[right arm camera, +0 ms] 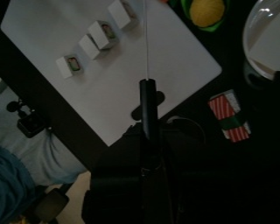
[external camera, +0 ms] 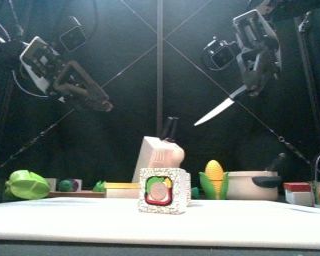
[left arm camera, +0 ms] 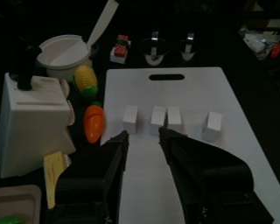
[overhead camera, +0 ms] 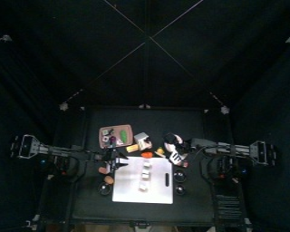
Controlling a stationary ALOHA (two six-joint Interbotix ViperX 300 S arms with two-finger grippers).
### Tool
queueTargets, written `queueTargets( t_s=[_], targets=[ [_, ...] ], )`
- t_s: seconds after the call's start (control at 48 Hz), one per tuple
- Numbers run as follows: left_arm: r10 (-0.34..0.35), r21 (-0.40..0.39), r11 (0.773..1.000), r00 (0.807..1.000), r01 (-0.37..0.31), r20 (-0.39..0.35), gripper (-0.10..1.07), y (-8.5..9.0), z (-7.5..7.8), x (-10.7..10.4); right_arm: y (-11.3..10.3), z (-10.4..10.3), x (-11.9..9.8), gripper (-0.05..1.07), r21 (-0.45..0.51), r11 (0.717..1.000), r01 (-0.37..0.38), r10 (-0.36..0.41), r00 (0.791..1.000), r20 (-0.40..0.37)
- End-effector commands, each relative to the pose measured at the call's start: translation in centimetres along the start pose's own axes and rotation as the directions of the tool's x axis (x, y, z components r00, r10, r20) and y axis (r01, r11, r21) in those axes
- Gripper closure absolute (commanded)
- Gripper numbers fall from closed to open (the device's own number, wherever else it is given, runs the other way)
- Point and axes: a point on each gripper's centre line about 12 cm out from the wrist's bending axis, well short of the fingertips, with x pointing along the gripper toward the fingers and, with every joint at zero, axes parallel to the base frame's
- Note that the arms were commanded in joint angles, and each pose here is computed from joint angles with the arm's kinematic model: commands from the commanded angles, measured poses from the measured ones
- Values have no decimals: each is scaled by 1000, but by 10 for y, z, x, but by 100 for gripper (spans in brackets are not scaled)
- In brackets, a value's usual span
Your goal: Put pairing knife into pot
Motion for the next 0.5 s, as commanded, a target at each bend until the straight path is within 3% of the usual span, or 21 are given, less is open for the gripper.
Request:
queueTargets(
  t_s=[0.0, 0.167, 0.479],
  targets=[
    [-2, 5, 1000, 1000, 2, 24, 23, 0, 7, 0, -4, 9, -21, 70, 26, 999, -23, 21, 998, 65],
    [-2, 1, 1000, 1000, 2, 21, 23, 0, 6, 0, -23, 15, -24, 70, 95, 995, 3, -10, 998, 65],
    [-3, 4, 1000, 1000, 3, 12, 23, 0, 3, 2, -77, 12, -4, 70, 226, 960, 163, -151, 986, -70]
  ],
)
